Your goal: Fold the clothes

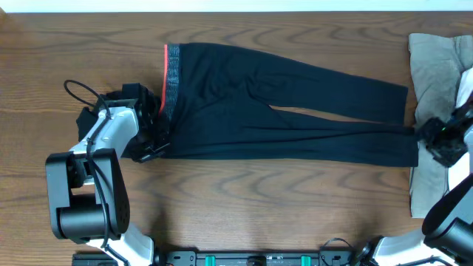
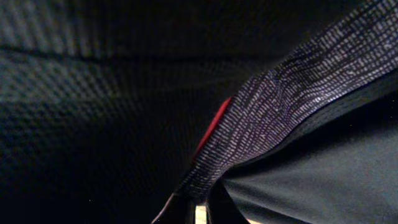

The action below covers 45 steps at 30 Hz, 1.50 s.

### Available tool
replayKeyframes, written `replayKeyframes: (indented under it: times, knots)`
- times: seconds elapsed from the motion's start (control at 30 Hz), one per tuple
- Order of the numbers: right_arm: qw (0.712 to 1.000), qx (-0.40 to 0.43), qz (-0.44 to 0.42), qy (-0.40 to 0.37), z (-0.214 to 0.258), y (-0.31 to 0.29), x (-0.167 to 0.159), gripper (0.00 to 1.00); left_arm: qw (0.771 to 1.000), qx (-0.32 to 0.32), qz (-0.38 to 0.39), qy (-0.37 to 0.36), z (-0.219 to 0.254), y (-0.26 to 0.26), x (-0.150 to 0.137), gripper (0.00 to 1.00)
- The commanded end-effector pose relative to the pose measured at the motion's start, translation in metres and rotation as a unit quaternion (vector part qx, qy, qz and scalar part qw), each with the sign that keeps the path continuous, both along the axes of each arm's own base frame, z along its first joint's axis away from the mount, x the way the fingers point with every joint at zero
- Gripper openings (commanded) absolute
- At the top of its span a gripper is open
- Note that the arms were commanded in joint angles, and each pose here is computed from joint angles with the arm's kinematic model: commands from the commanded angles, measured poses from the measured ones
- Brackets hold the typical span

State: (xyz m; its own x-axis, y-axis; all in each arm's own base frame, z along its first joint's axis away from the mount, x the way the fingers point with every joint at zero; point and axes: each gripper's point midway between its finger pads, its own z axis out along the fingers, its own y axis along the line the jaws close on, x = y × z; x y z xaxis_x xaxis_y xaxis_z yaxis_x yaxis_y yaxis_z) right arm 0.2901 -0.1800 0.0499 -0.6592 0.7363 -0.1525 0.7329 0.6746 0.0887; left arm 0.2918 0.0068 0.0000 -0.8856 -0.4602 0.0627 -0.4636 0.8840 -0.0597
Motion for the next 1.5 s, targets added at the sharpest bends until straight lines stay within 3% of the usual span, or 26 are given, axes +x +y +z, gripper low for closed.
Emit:
replayKeyframes:
  times: [0.0, 0.23, 0.43, 0.67, 0.73, 0.87, 0.93, 1.0, 1.07, 1.37, 1.47]
  knots:
    - [0.999, 0.039, 0.003, -0.023, -0.009, 0.016, 0.002, 0.60, 1.000, 0.006, -0.001, 0.001, 0.005, 0.005, 0.000, 0.06]
    - [0.998, 0.064, -0.002, -0.007, -0.015, 0.027, -0.008, 0.59, 1.000, 0.006, 0.000, -0.003, 0.011, 0.004, -0.001, 0.07]
    - [0.996, 0.090, -0.010, 0.010, -0.018, 0.039, -0.017, 0.59, 1.000, -0.011, 0.000, -0.008, 0.014, -0.002, 0.000, 0.29]
    - [0.995, 0.090, -0.036, 0.003, -0.037, 0.041, -0.022, 0.57, 1.000, -0.024, 0.000, -0.009, 0.015, -0.006, 0.000, 0.37]
    - [0.995, 0.087, -0.044, -0.004, -0.043, 0.041, -0.022, 0.50, 1.000, -0.024, 0.000, -0.009, 0.015, -0.006, 0.000, 0.38]
    - [0.994, 0.095, -0.039, -0.029, -0.041, 0.043, -0.012, 0.17, 1.000, -0.024, 0.000, -0.009, 0.015, -0.006, 0.000, 0.36]
    - [0.992, 0.111, -0.035, -0.041, -0.032, 0.047, -0.007, 0.08, 1.000, -0.024, 0.000, -0.009, 0.015, -0.006, 0.000, 0.27]
    - [0.992, 0.114, -0.021, -0.048, -0.019, 0.048, -0.004, 0.04, 1.000, -0.024, 0.000, -0.007, 0.015, -0.006, 0.000, 0.11]
    - [0.993, 0.109, -0.006, -0.049, -0.003, 0.047, -0.004, 0.02, 1.000, -0.027, 0.000, -0.004, 0.015, -0.007, -0.002, 0.06]
    - [0.994, 0.064, 0.015, -0.085, 0.056, 0.046, -0.009, 0.04, 0.999, -0.044, -0.020, -0.011, 0.023, -0.013, -0.004, 0.06]
    - [0.995, 0.070, 0.015, -0.076, 0.053, 0.050, -0.013, 0.20, 0.999, -0.040, -0.025, -0.014, 0.023, -0.012, -0.003, 0.12]
